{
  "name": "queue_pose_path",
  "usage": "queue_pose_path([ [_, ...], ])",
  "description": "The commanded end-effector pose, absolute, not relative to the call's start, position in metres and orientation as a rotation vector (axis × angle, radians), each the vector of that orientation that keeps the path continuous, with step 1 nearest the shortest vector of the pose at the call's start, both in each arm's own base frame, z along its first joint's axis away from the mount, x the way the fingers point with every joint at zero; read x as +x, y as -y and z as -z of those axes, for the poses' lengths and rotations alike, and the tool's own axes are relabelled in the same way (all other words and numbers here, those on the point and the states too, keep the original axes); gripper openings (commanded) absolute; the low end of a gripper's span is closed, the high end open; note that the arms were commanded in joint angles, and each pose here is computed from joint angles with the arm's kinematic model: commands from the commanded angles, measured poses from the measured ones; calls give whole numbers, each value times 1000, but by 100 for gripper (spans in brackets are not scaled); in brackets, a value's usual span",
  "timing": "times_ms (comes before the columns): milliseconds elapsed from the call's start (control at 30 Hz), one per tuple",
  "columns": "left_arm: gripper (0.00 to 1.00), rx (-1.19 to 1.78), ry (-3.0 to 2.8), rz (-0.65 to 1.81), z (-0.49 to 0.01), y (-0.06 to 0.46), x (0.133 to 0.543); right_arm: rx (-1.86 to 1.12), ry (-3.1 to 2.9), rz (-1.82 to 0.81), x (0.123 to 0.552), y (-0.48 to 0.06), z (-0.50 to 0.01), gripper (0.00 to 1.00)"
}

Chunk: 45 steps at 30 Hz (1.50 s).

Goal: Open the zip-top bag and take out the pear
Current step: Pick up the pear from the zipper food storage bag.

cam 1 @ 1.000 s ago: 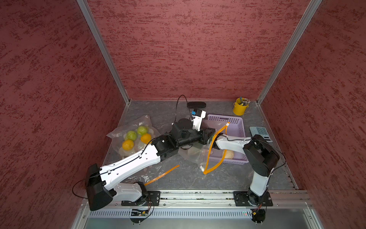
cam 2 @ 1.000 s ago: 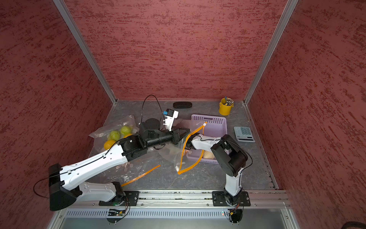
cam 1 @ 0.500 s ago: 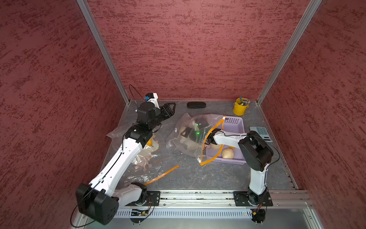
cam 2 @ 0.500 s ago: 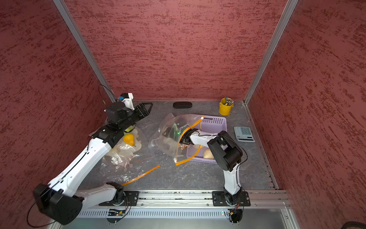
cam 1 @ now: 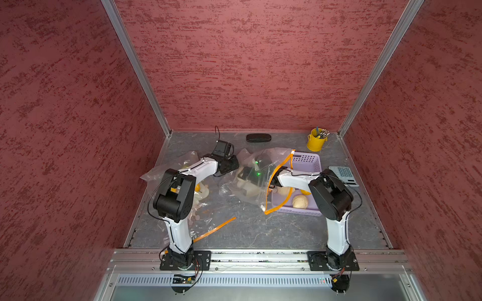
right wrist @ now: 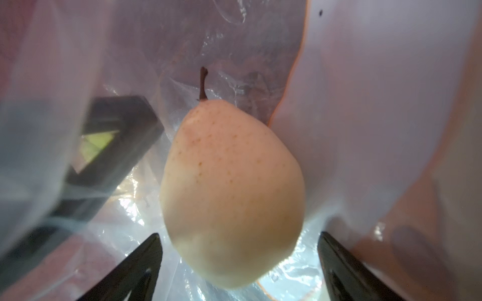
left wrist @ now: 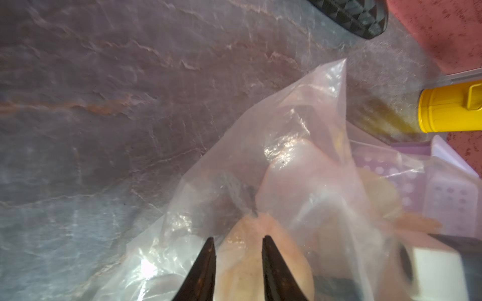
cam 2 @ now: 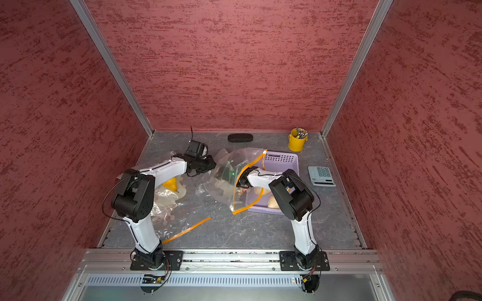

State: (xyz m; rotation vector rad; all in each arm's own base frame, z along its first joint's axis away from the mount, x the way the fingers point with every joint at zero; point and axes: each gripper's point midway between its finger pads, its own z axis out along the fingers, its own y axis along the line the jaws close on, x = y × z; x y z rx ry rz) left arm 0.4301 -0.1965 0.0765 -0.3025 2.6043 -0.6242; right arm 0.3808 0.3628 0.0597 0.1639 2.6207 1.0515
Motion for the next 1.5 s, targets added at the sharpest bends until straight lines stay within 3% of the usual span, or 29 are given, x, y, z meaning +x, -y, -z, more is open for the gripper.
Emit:
queue_pose_path([
  [0, 22, -257, -2645, 597, -61, 200, 422, 178, -2609, -978, 396, -358, -55, 92],
  [400, 15, -217, -2690, 659, -36, 213, 415, 163, -2575, -841, 423, -357, -38, 85],
  [667, 16, -270, -2673, 627, -35, 192, 416, 101, -2492, -889, 417, -355, -71, 69],
  [867, 14, -288, -2704, 559, -23, 186, 419, -5, -2431, -1072, 388, -360, -128, 67],
  [1033, 13, -302, -2722, 499, -15, 178, 424, -42, -2511, -1162, 355, -350, -146, 65],
  [1467, 9, -404, -2743, 482, 3, 157, 428, 39, -2454, -1211, 291, -258, -217, 62],
])
